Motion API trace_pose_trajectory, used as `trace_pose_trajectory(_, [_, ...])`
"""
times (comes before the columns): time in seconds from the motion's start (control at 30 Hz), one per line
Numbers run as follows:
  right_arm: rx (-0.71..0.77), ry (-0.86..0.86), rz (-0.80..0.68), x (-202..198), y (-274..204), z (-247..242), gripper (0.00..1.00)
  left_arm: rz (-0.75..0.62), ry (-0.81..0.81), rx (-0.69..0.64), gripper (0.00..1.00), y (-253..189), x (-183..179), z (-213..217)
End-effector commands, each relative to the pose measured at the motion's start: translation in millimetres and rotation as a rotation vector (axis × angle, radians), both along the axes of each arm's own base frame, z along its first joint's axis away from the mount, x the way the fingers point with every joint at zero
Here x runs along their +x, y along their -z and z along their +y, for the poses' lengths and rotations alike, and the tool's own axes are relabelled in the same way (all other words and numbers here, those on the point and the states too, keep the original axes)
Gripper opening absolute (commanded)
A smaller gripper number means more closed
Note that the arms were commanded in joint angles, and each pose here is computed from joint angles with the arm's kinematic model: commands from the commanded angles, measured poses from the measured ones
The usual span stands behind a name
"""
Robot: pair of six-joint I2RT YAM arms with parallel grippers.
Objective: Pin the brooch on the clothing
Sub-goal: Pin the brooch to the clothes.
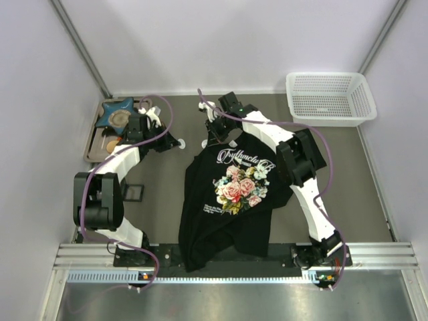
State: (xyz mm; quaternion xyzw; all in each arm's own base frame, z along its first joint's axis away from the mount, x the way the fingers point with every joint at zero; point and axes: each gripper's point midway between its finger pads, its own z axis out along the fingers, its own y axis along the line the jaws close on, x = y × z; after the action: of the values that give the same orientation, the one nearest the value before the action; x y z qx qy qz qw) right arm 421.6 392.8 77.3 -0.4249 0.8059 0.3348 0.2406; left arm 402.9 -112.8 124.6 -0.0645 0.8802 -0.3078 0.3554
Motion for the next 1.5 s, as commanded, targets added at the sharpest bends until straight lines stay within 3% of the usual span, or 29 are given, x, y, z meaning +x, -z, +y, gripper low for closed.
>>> trace_pose_trajectory(0.0, [0.007,-0.027,-0.073,-0.9,-24.6,-0.8,0.00,-0.066,0.018,-0.021,0.00,-20.8,7.6,-2.0])
trace_pose_trajectory(0.07, [0.011,-0.021,-0.085,-0.7,-32.8,-1.6,0.05,-0.069,0.019,-0.022,0.00,-22.1,6.9,-2.2])
trace_pose_trajectory(0.17, [-0.001,0.030,-0.098,9.6,-36.0,-1.8,0.38,-0.072,0.021,-0.017,0.00,-21.9,5.5,-1.8])
trace_pose_trajectory(0.27, [-0.053,0.113,-0.129,30.1,-27.2,-6.6,0.47,-0.069,0.023,-0.018,0.00,-21.2,4.4,-1.5])
trace_pose_trajectory(0.4, [-0.052,0.138,-0.131,34.6,-26.0,-4.8,0.48,-0.073,0.024,-0.016,0.00,-21.6,4.4,0.2])
trace_pose_trajectory(0.57, [-0.060,0.154,-0.140,39.5,-22.3,-6.1,0.57,-0.070,0.022,-0.015,0.00,-19.9,4.2,2.4])
trace_pose_trajectory(0.83, [-0.088,0.062,-0.053,13.2,3.7,-10.2,0.50,-0.066,0.016,-0.018,0.00,-19.3,5.4,5.0])
trace_pose_trajectory(1.0, [-0.049,0.000,0.002,-4.4,1.3,-5.0,0.34,-0.064,0.015,-0.023,0.00,-19.3,8.8,5.5])
trace_pose_trajectory(1.07, [-0.042,-0.006,0.012,-6.3,-1.7,-3.9,0.33,-0.059,0.014,-0.027,0.00,-18.7,9.7,5.1])
trace_pose_trajectory(1.13, [-0.050,0.006,0.007,-3.6,-1.4,-5.5,0.37,-0.061,0.014,-0.029,0.00,-20.0,11.5,4.8])
trace_pose_trajectory(1.17, [-0.055,0.013,0.006,-2.7,-0.9,-6.2,0.49,-0.063,0.013,-0.030,0.00,-20.9,12.4,4.7])
trace_pose_trajectory(1.23, [-0.068,0.027,-0.010,1.2,-1.3,-8.1,0.58,-0.068,0.015,-0.035,0.00,-23.0,13.3,4.4])
trace_pose_trajectory(1.47, [-0.052,0.151,-0.094,36.7,-17.4,-12.8,0.58,-0.069,0.012,-0.033,0.00,-23.3,10.4,5.1])
